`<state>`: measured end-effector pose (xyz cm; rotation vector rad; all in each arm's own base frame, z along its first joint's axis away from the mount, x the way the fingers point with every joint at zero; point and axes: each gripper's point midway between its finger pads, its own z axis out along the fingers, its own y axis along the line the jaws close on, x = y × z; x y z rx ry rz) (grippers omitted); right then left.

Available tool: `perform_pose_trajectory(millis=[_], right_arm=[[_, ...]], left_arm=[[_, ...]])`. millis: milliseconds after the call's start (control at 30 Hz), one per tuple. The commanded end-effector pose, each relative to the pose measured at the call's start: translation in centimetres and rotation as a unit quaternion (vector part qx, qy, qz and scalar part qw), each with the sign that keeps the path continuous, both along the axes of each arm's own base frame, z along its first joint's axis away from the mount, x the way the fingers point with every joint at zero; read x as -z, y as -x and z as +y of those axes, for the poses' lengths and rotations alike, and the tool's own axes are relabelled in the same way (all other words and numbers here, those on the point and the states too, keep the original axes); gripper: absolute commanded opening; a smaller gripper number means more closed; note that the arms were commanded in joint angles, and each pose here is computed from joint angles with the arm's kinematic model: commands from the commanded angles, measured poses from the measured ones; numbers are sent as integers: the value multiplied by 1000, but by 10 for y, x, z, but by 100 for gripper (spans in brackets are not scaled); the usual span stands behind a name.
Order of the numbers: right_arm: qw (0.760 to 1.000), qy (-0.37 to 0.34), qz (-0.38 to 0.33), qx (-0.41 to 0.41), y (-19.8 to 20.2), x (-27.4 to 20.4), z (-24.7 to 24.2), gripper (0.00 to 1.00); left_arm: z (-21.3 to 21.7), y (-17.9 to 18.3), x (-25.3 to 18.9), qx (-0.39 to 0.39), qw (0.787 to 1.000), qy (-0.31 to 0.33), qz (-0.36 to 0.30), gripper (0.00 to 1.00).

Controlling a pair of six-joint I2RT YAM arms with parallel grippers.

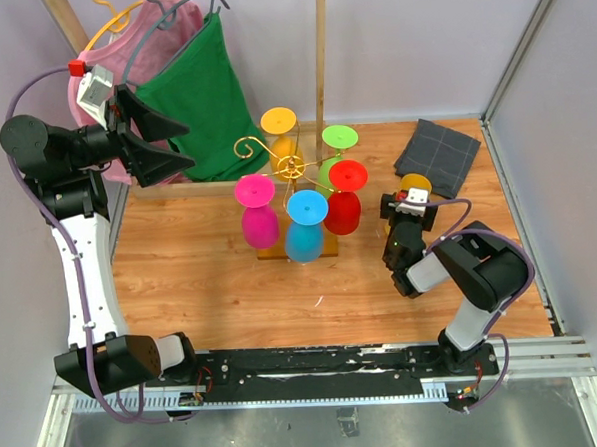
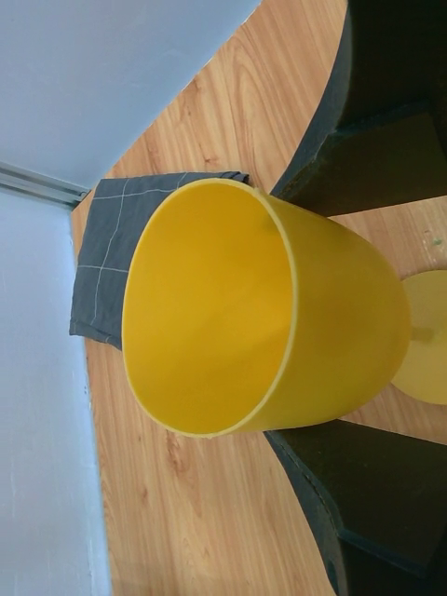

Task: Take the wine glass off the wine glass rack
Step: Place the wine glass at the center of the board.

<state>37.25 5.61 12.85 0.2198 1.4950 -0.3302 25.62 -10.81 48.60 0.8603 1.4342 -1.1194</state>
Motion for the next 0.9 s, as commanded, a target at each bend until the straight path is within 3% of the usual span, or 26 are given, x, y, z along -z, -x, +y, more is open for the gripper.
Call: perform_pose_trajectory(millis=[0,267,867], right_arm=[[1000,-14,4,4,2,10,4,71],[1000,-5,5,3,3,8,5,86],[1000,3,-23,2,7,-23,6,94]], left_arm=[[1,4,-1,5,1000,-6,-2,96],[1,6,-2,6,1000,-8,-5,96],[-1,10,-3,8,1000,-11,-9,94]])
